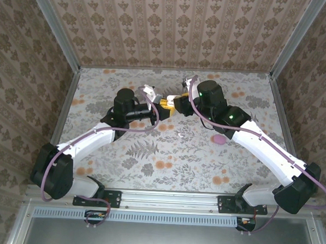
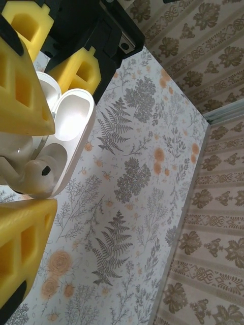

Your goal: Insert the wireless bluetooth earbuds into the charging case

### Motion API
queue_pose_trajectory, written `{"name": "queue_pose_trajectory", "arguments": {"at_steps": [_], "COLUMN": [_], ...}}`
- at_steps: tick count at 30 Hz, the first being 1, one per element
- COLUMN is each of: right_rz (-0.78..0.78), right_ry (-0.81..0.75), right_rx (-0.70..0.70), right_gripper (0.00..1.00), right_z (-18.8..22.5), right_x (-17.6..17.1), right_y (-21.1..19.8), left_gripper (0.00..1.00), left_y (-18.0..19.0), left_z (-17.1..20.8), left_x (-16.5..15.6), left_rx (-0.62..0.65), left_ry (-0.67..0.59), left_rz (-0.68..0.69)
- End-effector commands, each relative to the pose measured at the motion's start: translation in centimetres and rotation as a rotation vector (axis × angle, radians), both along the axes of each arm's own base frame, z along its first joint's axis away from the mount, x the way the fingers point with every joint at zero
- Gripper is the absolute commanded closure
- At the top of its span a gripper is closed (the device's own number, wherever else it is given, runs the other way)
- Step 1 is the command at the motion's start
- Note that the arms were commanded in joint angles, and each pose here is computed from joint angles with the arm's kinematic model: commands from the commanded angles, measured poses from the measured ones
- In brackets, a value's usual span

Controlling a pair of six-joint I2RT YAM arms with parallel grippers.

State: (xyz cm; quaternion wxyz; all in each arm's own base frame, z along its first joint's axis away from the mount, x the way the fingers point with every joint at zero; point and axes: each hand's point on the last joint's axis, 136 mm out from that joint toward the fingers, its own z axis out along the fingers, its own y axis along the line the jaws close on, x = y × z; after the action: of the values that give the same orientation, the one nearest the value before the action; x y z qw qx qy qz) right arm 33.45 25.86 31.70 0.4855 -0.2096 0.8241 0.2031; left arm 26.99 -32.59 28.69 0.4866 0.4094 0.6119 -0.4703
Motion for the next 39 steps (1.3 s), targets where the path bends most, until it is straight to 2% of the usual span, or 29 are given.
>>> {"name": "queue_pose_trajectory", "arguments": {"at_steps": [1,19,26,31,35,39], "right_rz": [0.094,0.125,0.121,0.042,0.02,0.086], "right_ry": [0.023,0.095,0.12,0.108,0.115,0.16], "right_rx": [0.043,0.19,0.2,0.174,0.228,0.317], "right_gripper": [0.6,0.58,0.58,0.58,0.58,0.58], "right_z": [0.3,1.8,1.5,1.3,2.0,2.8], "right_x": [-1.8,-2.5,-2.4,-1.5,-1.3,-1.8], "right_y": [1.2,1.2,1.1,-0.2,-0.8,-0.3], "left_gripper": [0.77,0.77,0.76,0.77,0.77,0.77], "left_y": [0.0,0.0,0.0,0.0,0.1,0.2], "left_z": [3.3,3.2,3.3,3.4,3.4,3.5], "left_x": [0.0,0.1,0.0,-0.1,-0.1,-0.2], "left_rx": [-0.061,-0.058,-0.059,-0.06,-0.061,-0.062], "left_ry": [-0.07,-0.072,-0.074,-0.076,-0.079,-0.083], "left_rz": [0.004,0.008,0.003,0.002,0.004,0.003]}}
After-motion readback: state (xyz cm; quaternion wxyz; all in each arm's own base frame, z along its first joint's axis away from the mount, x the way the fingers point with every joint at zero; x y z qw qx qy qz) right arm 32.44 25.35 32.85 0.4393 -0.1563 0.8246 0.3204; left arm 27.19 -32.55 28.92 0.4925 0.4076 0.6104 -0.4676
